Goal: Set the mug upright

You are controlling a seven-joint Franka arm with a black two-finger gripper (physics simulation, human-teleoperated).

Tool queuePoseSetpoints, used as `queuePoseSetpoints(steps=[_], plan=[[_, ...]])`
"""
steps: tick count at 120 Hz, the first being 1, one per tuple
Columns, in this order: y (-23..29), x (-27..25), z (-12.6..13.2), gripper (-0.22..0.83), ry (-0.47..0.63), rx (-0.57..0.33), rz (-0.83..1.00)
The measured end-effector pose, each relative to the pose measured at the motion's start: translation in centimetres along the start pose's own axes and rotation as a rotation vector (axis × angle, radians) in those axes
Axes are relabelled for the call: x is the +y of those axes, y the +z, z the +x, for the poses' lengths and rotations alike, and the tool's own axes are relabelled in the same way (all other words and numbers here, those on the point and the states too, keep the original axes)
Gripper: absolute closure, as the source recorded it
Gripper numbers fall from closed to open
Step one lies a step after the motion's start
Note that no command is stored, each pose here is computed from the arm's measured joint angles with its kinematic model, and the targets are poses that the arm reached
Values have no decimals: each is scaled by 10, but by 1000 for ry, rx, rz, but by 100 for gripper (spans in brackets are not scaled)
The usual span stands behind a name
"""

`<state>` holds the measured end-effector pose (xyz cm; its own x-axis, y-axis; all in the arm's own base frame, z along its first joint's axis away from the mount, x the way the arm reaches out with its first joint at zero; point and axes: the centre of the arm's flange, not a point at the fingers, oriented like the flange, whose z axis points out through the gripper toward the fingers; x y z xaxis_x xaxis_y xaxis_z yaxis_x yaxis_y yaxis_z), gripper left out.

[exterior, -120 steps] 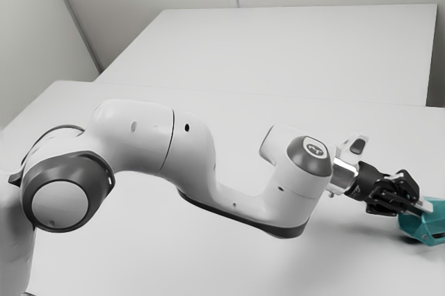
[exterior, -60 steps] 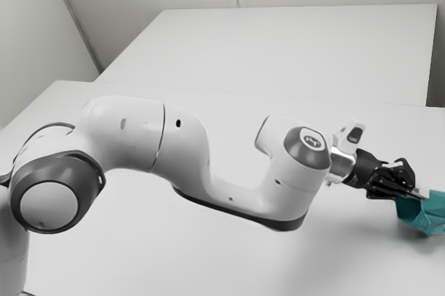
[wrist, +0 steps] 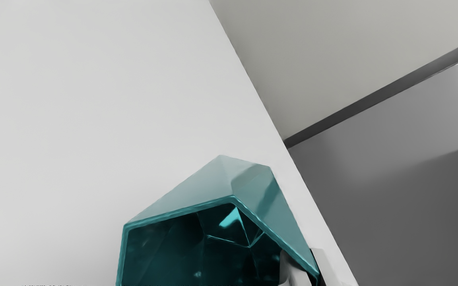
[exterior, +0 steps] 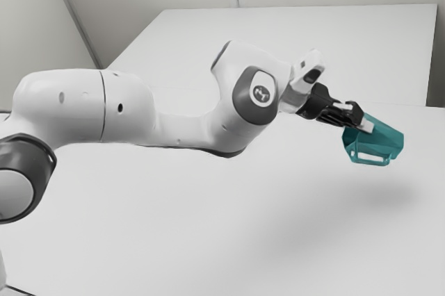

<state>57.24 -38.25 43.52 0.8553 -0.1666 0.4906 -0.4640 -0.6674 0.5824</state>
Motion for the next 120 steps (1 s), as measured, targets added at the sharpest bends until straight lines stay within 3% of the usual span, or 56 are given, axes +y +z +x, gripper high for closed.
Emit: queuePoseSetpoints(steps=[15,32,60,87,120], plan=[[-49,0,31,79,169,-117,151],[-89,-2,40,79,217,-276,342],[-134,-35,21,79,68,-455,579],[-173,-82,0,79,-97,-509,740],[-175,-124,-44,79,-191,-511,840]])
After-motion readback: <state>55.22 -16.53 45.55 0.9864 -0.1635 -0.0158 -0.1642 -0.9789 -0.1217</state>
